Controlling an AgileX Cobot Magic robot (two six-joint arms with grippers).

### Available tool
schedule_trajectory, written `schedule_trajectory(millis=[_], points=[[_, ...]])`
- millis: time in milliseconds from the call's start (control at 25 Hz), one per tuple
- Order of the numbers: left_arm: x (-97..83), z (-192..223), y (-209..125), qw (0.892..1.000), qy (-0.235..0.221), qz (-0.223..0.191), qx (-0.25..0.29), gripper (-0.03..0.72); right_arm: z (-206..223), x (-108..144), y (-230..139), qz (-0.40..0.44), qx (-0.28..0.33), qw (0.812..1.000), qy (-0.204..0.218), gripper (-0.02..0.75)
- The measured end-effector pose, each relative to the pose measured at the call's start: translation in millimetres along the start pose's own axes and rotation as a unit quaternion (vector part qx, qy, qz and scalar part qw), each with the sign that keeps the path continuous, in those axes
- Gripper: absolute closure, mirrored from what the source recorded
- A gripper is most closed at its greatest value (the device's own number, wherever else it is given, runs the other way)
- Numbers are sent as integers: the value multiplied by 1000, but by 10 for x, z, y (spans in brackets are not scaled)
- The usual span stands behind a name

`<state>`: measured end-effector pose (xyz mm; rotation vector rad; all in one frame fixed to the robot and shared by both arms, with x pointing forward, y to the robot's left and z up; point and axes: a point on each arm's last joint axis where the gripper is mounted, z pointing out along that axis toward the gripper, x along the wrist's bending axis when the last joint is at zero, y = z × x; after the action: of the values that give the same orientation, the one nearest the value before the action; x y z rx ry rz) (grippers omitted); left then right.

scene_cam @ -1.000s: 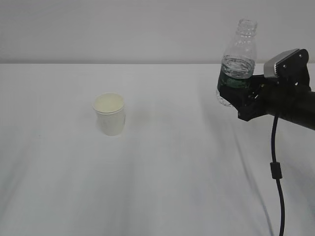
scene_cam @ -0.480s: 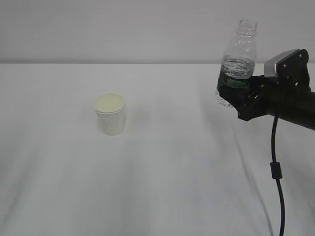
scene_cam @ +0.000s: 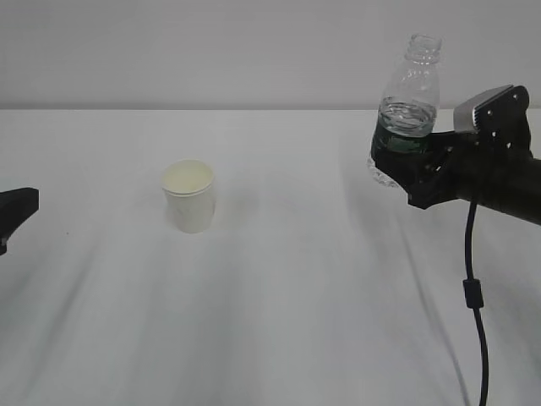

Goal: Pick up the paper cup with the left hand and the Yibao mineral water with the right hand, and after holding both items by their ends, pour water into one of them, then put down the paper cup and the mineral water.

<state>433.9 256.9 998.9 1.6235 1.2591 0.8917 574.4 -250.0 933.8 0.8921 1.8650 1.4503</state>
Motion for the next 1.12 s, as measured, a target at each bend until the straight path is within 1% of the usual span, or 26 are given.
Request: schedule_trajectory(millis=[200,440,600,680,720,840,1040,1120], points=[[-24,183,-93,1000,-5,-6,9,141,-2,5,1,1,-2,1000,1,277],[-155,405,-233,999,-36,10,15,141,-2,6,4,1,-4,1000,2,277],[-217,604,-417,998,-55,8,28,141,-2,6,4,-2,-4,1000,2,277],[-241,685,-490,998,-66,7,23,141,-2,6,4,-4,-4,1000,2,277],[-249,712,-493,998,-69,3,9,141,-2,6,4,-5,-4,1000,2,277],[-266,784,-536,997,-76,-1,-11,141,-2,6,4,-7,-4,1000,2,277],[-301,878,-655,996,-91,2,-17,141,-2,7,4,-10,-4,1000,3,277],[-313,914,-696,995,-97,1,-27,141,-2,7,4,-11,-4,1000,3,277]])
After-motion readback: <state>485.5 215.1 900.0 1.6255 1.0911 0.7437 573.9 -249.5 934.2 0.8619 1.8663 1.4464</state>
